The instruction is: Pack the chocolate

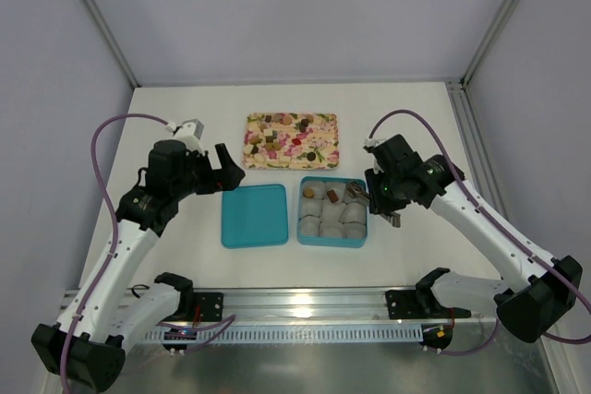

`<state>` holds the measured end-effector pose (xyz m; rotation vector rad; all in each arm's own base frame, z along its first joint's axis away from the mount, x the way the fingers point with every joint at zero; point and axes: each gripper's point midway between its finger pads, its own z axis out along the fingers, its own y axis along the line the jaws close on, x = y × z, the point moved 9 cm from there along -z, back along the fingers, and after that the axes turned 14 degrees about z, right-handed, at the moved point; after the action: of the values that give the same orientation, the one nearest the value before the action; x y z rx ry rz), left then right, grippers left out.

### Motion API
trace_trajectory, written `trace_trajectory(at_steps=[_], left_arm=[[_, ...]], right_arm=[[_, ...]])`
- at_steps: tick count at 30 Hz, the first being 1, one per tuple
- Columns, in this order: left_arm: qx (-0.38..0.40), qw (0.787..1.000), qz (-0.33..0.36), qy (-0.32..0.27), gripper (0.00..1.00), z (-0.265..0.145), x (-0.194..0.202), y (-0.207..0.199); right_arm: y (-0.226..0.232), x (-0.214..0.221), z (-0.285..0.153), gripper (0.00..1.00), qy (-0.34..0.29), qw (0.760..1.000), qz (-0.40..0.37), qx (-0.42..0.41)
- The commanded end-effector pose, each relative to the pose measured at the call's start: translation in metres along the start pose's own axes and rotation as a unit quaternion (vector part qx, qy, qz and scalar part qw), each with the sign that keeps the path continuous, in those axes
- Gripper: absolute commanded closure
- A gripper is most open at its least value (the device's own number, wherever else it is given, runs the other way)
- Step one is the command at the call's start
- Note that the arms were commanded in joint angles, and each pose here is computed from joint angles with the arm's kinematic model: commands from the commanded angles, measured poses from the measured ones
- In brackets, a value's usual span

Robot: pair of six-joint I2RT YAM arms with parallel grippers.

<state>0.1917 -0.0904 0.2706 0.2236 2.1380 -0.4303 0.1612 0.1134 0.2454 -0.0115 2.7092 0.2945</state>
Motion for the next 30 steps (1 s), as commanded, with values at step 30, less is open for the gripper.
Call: trace_trajectory(at_steps=[30], left_arm=[[0.010,1.000,0.000,-0.004,0.00,0.002,-0.002,-0.001]], right_arm=[[-0.004,-0.005,-0.002,0.59,-0.035,0.999,0.018,0.000]])
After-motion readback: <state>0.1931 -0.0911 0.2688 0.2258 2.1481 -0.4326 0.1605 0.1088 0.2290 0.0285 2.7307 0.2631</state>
